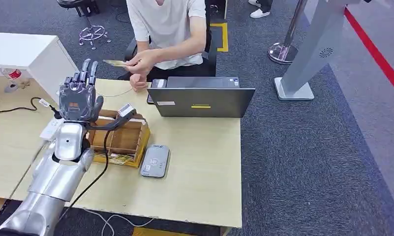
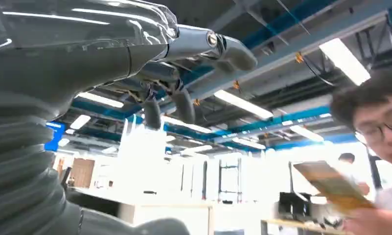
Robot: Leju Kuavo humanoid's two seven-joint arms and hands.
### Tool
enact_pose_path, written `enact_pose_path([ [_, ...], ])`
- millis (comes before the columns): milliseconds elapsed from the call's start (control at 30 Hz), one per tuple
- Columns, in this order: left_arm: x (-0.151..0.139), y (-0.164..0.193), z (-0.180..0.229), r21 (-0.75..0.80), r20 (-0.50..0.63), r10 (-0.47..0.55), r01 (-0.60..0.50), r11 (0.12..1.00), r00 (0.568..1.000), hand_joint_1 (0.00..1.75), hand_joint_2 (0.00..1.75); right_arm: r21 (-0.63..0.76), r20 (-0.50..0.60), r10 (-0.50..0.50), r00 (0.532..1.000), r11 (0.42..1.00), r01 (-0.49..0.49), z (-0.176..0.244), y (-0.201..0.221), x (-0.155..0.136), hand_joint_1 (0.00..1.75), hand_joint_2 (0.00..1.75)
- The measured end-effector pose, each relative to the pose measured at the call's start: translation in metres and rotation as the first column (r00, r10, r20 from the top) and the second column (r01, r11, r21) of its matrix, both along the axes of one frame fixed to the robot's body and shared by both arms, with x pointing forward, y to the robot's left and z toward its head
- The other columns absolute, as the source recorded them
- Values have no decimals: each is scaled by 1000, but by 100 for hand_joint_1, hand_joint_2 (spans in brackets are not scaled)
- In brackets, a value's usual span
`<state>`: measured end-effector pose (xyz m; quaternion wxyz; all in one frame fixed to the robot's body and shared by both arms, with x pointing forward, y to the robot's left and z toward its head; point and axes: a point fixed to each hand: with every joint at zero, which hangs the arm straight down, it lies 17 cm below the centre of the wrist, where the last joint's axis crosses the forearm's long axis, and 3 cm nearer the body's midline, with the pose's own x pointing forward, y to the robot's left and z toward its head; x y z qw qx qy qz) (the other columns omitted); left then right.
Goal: Pass the card to the sensor for recognition and then transmit it.
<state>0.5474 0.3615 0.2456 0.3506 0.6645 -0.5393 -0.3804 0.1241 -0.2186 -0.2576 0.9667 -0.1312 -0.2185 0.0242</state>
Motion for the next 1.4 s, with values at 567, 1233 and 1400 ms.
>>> enact_pose_path([
  [567,-180,-168,-91,-197,-170,-363,330,923,916,0,175,-18,-17,-268,963,963,268,-1,-18,-16,0,0],
  [1233,-193,-24,-143,-152,-284,-68,25,988,956,0,175,4,-17,-217,976,976,217,-1,-9,-13,0,0],
  [1400,-185,-11,-142,-143,-263,-42,4,990,964,0,175,6,-23,-195,981,981,195,-1,-7,-13,0,0],
])
